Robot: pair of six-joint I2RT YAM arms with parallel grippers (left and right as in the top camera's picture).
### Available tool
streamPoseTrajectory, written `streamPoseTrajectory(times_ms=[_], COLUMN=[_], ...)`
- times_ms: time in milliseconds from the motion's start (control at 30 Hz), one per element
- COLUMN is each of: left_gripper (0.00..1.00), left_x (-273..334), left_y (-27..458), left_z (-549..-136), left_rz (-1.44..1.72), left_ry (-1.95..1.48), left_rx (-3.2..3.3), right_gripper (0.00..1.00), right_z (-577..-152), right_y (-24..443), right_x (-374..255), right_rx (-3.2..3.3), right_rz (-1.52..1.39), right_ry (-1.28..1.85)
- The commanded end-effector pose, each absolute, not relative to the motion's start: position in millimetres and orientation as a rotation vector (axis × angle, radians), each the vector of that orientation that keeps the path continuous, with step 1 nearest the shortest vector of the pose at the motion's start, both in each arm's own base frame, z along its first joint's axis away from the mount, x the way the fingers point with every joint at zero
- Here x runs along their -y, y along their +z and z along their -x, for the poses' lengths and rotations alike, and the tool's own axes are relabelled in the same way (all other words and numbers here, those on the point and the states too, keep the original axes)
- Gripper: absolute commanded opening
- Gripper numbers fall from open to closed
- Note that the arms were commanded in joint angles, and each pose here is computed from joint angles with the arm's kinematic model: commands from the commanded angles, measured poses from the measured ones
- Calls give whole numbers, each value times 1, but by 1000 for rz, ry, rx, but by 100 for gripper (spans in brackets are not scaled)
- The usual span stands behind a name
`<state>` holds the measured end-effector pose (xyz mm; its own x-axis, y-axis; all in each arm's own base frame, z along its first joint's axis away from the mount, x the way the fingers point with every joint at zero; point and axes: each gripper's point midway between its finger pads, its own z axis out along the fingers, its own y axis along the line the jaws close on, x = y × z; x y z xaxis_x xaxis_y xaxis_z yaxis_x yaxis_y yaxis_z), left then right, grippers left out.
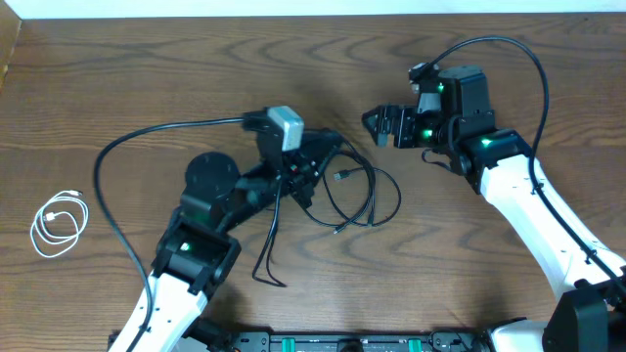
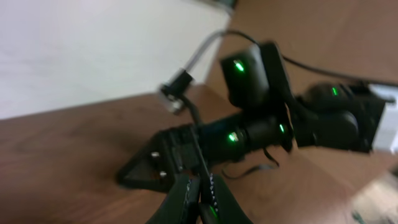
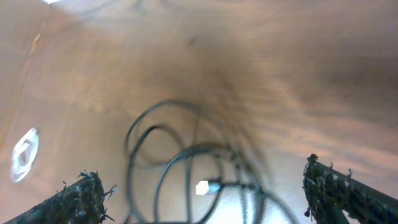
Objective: Untangle cables
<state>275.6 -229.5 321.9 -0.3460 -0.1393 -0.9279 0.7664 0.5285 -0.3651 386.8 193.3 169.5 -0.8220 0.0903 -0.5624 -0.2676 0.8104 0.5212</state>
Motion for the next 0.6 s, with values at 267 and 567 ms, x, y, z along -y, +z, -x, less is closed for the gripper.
streamPoseTrajectory(times_ms=[267, 567], left_gripper=[8, 7], left_x=[238, 222], left_y=[347, 382], left_z=[-258, -243], left_rz=[-676, -638], left_ry=[-1069, -1011], left_rx=[-1530, -1412], right_gripper=[99, 99], right_z=[-344, -348], right_y=[123, 44], right_x=[-248, -183], right_rx=[-2570, -2820], right_rz=[362, -3], right_ry=[859, 294])
